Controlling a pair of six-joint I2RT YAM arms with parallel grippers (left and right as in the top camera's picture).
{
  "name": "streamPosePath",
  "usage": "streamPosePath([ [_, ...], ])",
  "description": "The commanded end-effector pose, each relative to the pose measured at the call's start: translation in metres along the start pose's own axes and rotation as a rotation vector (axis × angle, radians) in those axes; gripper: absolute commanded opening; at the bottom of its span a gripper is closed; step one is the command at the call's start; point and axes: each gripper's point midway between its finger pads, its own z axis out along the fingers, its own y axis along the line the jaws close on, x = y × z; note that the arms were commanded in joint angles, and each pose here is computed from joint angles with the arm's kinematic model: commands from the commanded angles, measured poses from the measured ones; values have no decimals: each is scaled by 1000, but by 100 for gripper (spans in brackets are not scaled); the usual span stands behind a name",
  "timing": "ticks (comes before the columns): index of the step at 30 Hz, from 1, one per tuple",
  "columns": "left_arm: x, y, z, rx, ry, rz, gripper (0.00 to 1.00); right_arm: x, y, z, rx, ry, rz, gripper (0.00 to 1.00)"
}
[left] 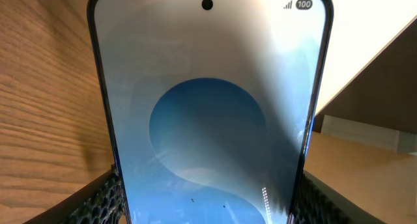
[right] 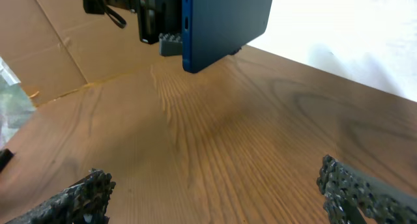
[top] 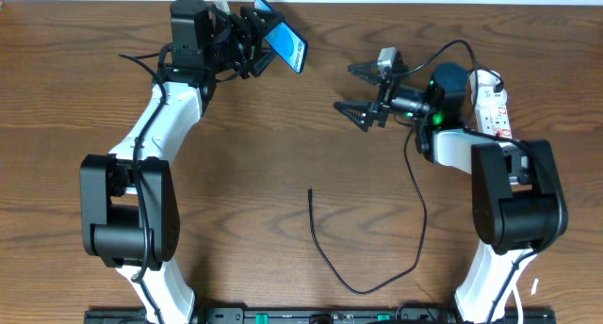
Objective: Plug charger to phone and switch on socket
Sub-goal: 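Move the open right gripper from rest toward the phone's edge, then close the right gripper on the phone's free edge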
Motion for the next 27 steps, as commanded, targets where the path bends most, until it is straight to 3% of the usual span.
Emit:
streamPosePath([
  [1,2,-28,-11,49,-13,36,7,-4,-3,10,33,-11,-39,99],
  [14,-5,-26,-9,35,-68,36,7,-12,5,24,35,-38,-79,99],
  [22,1,-27,0,23,-94,61,7,-16,-15,22,147,-70,104,99],
  [27,9,-27,7,16,-97,80,7,-19,-15,22,148,-79,122,99],
])
